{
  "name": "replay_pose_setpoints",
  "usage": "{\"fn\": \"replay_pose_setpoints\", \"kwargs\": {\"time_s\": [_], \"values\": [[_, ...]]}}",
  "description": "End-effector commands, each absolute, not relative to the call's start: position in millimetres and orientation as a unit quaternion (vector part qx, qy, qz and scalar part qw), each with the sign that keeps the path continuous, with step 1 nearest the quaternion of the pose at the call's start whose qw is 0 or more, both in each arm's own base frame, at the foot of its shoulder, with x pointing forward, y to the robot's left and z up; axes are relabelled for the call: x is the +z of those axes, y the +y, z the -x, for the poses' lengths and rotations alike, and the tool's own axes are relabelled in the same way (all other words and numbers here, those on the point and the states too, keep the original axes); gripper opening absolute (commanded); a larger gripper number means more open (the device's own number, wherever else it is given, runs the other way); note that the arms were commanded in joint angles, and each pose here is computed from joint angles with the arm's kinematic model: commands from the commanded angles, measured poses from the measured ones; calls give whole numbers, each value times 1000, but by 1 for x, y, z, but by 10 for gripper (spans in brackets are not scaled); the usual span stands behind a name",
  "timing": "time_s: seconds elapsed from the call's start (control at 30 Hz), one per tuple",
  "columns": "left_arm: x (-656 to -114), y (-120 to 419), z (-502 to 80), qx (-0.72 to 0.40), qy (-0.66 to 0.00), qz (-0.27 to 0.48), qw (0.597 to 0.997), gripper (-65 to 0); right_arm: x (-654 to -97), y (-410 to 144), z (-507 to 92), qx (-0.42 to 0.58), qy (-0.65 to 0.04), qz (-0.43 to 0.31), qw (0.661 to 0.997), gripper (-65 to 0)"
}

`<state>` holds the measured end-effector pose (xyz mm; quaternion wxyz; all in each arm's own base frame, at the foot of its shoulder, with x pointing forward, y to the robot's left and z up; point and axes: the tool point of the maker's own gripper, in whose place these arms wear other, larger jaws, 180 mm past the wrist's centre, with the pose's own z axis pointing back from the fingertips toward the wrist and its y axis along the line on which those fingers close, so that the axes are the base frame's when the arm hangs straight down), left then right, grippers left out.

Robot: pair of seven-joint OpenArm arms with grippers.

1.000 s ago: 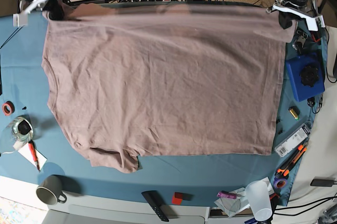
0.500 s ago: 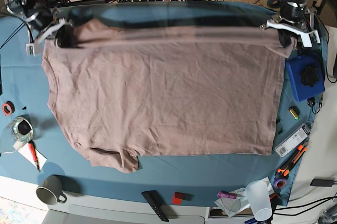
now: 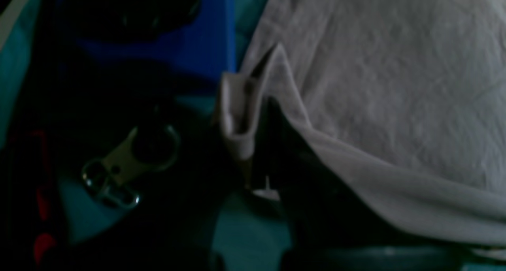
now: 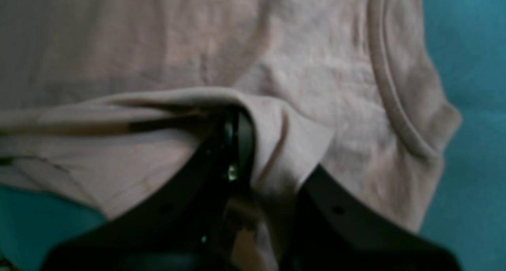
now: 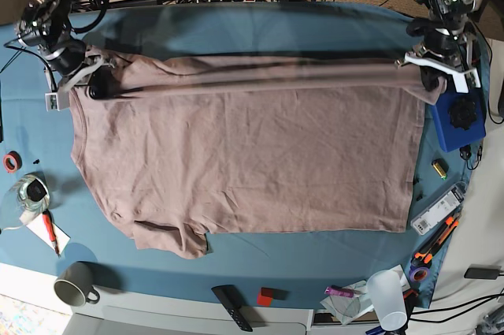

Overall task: Fold the T-shirt properly
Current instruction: 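Fold the shoulder edge over the shirt body toward the hem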

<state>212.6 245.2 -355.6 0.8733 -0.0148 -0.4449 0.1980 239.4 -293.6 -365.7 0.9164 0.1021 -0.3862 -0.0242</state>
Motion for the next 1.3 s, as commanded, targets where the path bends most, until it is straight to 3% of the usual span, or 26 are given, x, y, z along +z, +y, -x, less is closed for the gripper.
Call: {"fn": "replay_pose_setpoints", "kwargs": {"time_s": [0.0, 0.5, 0.8, 1.27], "values": [[-348, 254, -217, 195, -462, -1, 865, -650, -351, -303, -253, -27, -415, -94, 904, -650], [-360, 265, -256, 219, -470, 10, 855, -650, -353, -315, -302, -64, -437, -110, 890, -650], [-370, 277, -277, 223, -466, 11, 856, -650, -345, -324, -317, -60, -451, -85, 887, -650], [-373, 262, -313, 196, -473, 47, 858, -650, -370, -327, -324, -93, -431, -105, 892, -650]]}}
